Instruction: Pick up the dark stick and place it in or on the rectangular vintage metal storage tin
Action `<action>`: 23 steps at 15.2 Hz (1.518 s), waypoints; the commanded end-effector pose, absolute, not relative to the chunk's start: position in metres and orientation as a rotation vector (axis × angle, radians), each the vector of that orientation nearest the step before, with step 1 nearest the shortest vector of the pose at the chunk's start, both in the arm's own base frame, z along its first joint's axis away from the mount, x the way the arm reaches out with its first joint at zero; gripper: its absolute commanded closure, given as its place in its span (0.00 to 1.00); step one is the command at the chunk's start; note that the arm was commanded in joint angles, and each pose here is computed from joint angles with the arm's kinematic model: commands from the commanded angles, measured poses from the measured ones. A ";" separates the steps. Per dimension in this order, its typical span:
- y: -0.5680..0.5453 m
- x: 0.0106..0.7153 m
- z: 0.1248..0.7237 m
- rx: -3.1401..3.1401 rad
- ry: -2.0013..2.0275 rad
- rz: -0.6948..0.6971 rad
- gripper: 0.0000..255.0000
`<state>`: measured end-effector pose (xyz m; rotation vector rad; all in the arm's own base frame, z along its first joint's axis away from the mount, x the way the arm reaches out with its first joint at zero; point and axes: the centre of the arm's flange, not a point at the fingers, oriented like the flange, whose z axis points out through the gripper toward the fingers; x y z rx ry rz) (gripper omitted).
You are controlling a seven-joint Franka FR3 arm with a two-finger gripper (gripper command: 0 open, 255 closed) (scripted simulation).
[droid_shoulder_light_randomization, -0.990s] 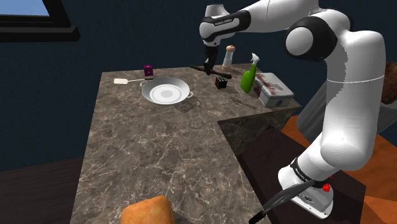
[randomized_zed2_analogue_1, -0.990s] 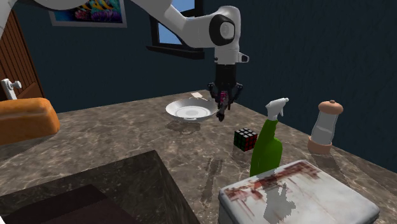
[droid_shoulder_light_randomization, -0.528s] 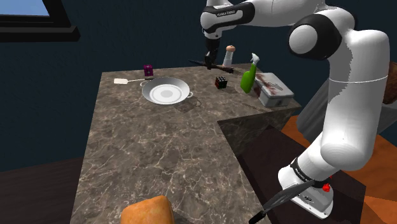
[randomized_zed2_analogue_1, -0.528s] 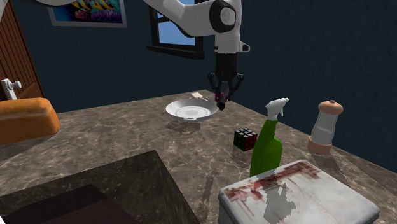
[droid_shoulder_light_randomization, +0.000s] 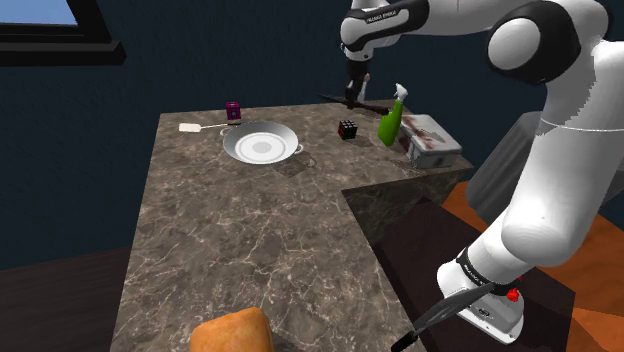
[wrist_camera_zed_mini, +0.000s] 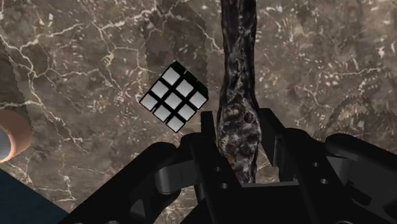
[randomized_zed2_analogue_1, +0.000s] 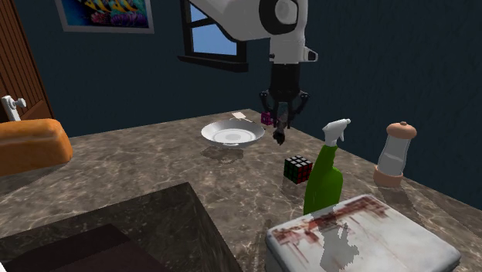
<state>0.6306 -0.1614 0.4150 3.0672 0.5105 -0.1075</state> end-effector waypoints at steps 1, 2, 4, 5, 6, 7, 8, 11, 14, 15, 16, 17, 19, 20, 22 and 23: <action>-0.180 0.613 0.415 3.067 0.512 -0.108 1.00; -0.190 0.604 0.415 3.067 0.512 -0.108 1.00; -0.209 0.585 0.415 3.067 0.512 -0.108 1.00; -0.218 0.576 0.415 3.067 0.512 -0.108 1.00; -0.227 0.567 0.416 3.067 0.512 -0.108 1.00; -0.237 0.557 0.416 3.067 0.512 -0.108 1.00; -0.246 0.548 0.416 3.067 0.512 -0.108 1.00; -0.275 0.520 0.416 3.067 0.512 -0.108 1.00; -0.303 0.493 0.417 3.067 0.512 -0.108 1.00; -0.312 0.483 0.417 3.067 0.512 -0.108 1.00; -0.322 0.474 0.417 3.067 0.512 -0.108 1.00; -0.331 0.465 0.417 3.067 0.512 -0.108 1.00; -0.350 0.446 0.417 3.067 0.512 -0.108 1.00; -0.359 0.437 0.418 3.067 0.512 -0.108 1.00; -0.378 0.419 0.418 3.067 0.512 -0.108 1.00; -0.387 0.409 0.418 3.067 0.512 -0.108 1.00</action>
